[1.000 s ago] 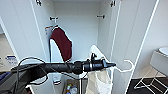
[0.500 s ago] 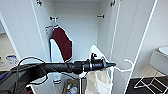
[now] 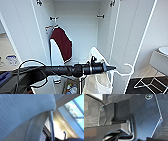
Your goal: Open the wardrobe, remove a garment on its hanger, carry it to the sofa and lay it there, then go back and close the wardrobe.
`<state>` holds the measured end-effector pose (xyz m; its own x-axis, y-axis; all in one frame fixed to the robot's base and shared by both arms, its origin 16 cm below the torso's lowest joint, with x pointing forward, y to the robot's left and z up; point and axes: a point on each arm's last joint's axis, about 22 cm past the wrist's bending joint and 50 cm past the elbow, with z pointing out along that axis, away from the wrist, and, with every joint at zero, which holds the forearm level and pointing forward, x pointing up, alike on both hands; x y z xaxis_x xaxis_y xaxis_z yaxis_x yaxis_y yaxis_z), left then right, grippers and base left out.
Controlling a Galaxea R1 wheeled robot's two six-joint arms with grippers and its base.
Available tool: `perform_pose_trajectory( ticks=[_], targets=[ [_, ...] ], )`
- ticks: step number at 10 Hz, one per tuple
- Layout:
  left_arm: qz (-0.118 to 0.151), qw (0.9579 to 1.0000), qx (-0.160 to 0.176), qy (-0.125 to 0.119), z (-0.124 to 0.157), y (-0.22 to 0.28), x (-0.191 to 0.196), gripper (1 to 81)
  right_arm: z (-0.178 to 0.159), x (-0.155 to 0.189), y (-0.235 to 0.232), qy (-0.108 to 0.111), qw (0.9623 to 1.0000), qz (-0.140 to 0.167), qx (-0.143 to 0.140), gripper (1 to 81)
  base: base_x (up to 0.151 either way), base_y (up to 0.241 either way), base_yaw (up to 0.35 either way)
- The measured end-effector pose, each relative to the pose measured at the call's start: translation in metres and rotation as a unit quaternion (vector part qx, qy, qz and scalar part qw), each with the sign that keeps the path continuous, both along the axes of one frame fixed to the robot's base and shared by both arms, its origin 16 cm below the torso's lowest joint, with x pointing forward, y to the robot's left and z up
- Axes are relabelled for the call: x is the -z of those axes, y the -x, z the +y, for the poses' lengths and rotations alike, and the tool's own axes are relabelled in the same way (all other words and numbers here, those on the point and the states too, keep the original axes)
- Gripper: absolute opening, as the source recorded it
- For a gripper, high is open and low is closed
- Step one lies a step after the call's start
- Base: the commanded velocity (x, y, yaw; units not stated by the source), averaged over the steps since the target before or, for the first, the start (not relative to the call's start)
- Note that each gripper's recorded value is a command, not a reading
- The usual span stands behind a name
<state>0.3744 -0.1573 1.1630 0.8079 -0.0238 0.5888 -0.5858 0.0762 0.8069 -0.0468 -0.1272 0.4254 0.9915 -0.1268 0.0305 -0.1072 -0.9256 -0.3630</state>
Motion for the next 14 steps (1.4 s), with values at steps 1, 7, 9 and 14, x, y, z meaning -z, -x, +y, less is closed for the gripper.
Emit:
perform_pose_trajectory(
  ticks=[1,7,9,14],
  targets=[
    [0.005,1.0,-0.001,-0.001,0.003,0.0012,0.0059,1.0,0.0,0.0,-0.0001,0.0,1.0,0.0,0.0,81.1,0.0,0.0,0.0],
    [0.006,0.9999,-0.012,-0.007,0.0116,-0.0067,0.0103,1.0,0.0,0.0,0.0,0.0,1.0,0.0,0.0,81.1,0.0,0.0,0.0],
    [0.007,0.9999,-0.012,-0.007,0.0115,-0.0065,0.0102,1.0,-0.0002,0.0,-0.0001,0.0,1.0,0.0,0.0,81.1,-0.033,0.0,0.0],
    [0.008,0.9999,-0.011,-0.004,0.012,-0.0067,0.0088,1.0,0.0,0.0,-0.0003,0.0,1.0,0.0,0.0,81.1,0.0,0.0,-0.094]
  ],
)
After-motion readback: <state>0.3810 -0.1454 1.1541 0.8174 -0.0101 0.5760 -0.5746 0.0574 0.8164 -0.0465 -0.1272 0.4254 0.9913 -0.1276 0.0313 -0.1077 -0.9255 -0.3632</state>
